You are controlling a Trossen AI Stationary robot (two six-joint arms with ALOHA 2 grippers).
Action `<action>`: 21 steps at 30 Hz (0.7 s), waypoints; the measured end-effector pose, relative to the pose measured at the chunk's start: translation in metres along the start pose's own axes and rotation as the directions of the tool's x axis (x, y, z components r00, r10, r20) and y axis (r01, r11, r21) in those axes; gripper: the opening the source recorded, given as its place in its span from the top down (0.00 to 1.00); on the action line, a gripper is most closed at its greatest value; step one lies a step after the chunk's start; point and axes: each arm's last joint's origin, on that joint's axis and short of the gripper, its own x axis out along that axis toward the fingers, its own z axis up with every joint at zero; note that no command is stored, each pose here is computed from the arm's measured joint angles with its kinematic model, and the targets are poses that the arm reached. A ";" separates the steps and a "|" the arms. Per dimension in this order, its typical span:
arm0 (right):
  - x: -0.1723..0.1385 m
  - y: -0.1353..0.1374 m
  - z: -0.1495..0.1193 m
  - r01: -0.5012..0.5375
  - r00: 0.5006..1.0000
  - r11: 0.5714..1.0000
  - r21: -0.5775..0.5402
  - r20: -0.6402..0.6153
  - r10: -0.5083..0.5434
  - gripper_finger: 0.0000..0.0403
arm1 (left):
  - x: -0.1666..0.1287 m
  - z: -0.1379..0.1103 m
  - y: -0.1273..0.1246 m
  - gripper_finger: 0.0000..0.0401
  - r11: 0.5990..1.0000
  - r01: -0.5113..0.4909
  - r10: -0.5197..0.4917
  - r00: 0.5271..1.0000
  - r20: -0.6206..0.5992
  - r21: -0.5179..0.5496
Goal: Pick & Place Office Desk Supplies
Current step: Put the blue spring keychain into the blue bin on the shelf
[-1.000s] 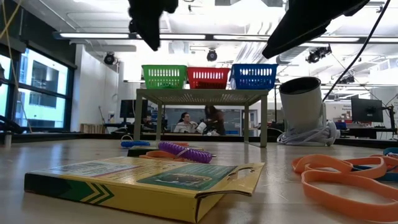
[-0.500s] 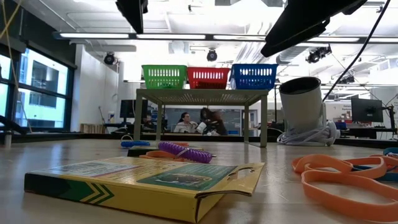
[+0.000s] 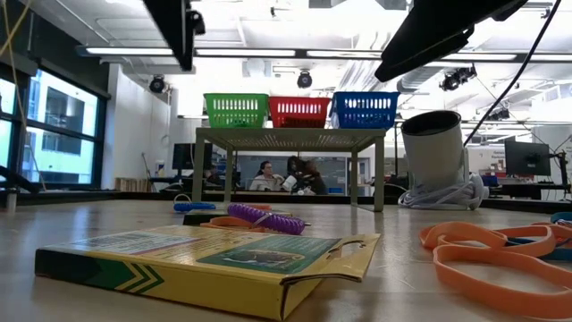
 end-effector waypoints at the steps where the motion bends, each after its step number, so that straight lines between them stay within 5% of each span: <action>1: 0.000 0.000 0.000 0.000 1.000 1.000 0.000 0.000 0.000 0.43 | 0.005 -0.001 0.000 0.44 1.000 -0.004 0.004 1.000 -0.003 0.004; 10: 0.000 0.000 0.000 0.000 1.000 1.000 0.000 0.000 0.000 0.43 | 0.046 -0.013 -0.007 0.38 0.992 0.032 -0.029 0.999 -0.023 0.125; 21: 0.000 0.000 -0.001 -0.014 1.000 1.000 -0.004 -0.013 0.014 0.43 | 0.121 -0.042 -0.003 0.38 0.990 0.024 -0.029 0.999 0.032 0.138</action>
